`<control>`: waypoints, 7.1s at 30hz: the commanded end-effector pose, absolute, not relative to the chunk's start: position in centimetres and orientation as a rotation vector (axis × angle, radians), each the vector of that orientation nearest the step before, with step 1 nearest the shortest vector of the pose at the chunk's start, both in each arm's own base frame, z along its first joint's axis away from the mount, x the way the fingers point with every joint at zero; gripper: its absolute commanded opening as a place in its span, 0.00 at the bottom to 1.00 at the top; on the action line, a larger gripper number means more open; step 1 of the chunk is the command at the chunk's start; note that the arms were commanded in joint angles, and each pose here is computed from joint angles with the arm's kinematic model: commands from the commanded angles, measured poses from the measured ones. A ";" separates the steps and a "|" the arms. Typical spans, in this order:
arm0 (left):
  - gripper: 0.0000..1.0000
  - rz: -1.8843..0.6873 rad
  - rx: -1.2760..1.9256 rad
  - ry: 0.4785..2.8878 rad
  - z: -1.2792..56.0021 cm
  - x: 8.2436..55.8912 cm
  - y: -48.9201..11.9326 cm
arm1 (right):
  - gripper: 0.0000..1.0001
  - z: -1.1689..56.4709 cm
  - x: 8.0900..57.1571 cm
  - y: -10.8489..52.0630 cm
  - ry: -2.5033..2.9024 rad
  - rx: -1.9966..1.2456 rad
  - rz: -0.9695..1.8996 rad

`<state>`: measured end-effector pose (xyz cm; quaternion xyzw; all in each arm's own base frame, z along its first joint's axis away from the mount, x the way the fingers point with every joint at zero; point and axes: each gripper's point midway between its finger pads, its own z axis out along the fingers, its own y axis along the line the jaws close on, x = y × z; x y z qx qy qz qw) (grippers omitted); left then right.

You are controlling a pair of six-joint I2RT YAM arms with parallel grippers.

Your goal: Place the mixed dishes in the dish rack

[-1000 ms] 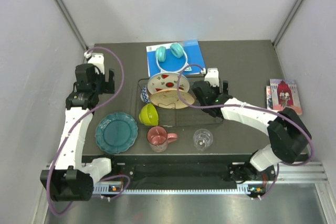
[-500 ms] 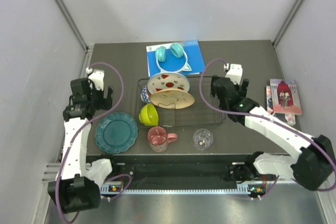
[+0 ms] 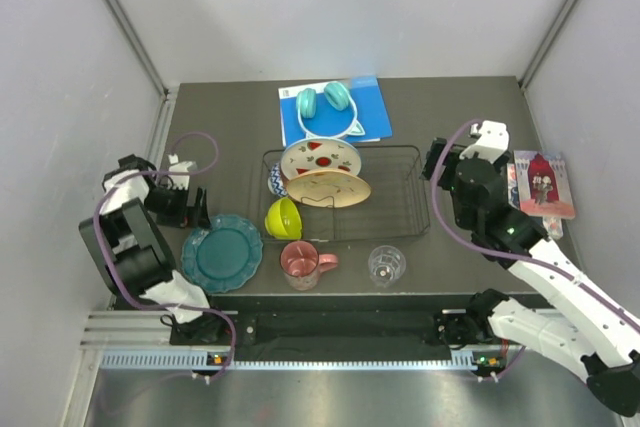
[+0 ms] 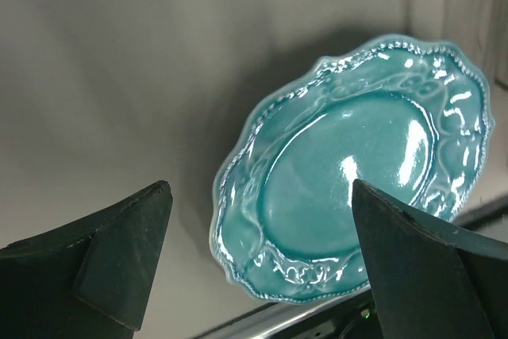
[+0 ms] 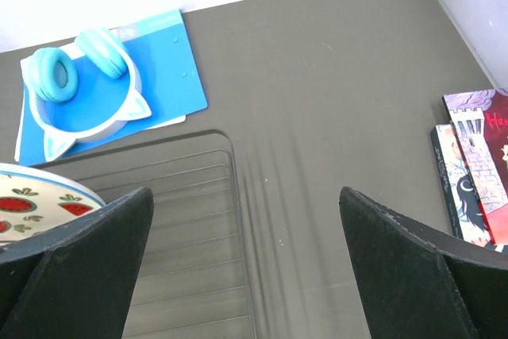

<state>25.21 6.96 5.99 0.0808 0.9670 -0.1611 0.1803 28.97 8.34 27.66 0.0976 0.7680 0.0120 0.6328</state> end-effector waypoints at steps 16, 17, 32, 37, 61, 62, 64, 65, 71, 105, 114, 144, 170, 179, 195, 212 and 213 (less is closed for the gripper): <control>0.93 -0.555 0.494 2.858 0.4 23.5 8.2 | 1.00 27.7 28.6 7.4 1.749 0.203 0.007; 0.92 -0.559 0.513 2.871 -0.1 22.9 8.1 | 1.00 27.7 28.7 7.4 1.749 0.202 0.006; 0.06 -0.521 0.492 2.916 -1.4 23.6 9.4 | 1.00 26.4 29.0 7.4 1.772 0.194 -0.013; 0.00 -0.497 0.459 2.868 0.9 25.3 9.7 | 1.00 26.1 29.1 7.7 1.776 0.187 -0.003; 0.00 -0.067 0.579 2.323 26.1 28.8 7.9 | 1.00 26.2 28.8 7.9 1.744 0.192 0.048; 0.00 -0.065 0.591 2.315 26.5 28.6 7.7 | 1.00 26.2 28.9 7.9 1.745 0.192 0.048; 0.00 -0.059 0.618 2.303 27.4 28.0 7.1 | 1.00 26.1 28.9 7.9 1.745 0.192 0.050; 0.00 -0.063 0.631 2.298 27.6 27.9 6.7 | 1.00 26.2 28.9 8.0 1.744 0.193 0.052; 0.00 0.006 0.688 2.226 30.7 27.3 5.1 | 0.99 26.2 28.6 7.8 1.741 0.197 0.058; 0.00 -0.116 1.155 1.687 44.9 25.4 -17.3 | 1.00 27.6 27.9 5.9 1.719 0.236 -0.025; 0.00 -0.112 1.234 1.659 44.0 24.5 -20.5 | 1.00 27.6 27.6 5.4 1.723 0.236 -0.047; 0.00 0.060 1.577 1.458 34.3 23.7 -27.3 | 1.00 26.1 27.2 5.1 1.734 0.239 -0.061; 0.00 0.124 1.534 1.388 35.9 24.8 -27.9 | 1.00 25.6 27.5 5.8 1.748 0.212 -0.039; 0.00 0.165 1.462 1.403 36.9 25.3 -27.0 | 1.00 25.8 27.6 6.0 1.749 0.203 -0.032; 0.00 0.092 1.472 1.492 35.2 23.9 -26.2 | 1.00 25.0 27.6 6.1 1.768 0.201 -0.031; 0.00 0.084 1.503 1.525 31.7 23.5 -26.1 | 1.00 24.8 27.1 5.8 1.766 0.209 -0.024; 0.00 0.086 1.509 1.527 31.3 23.5 -26.1 | 1.00 24.7 27.1 5.8 1.767 0.208 -0.028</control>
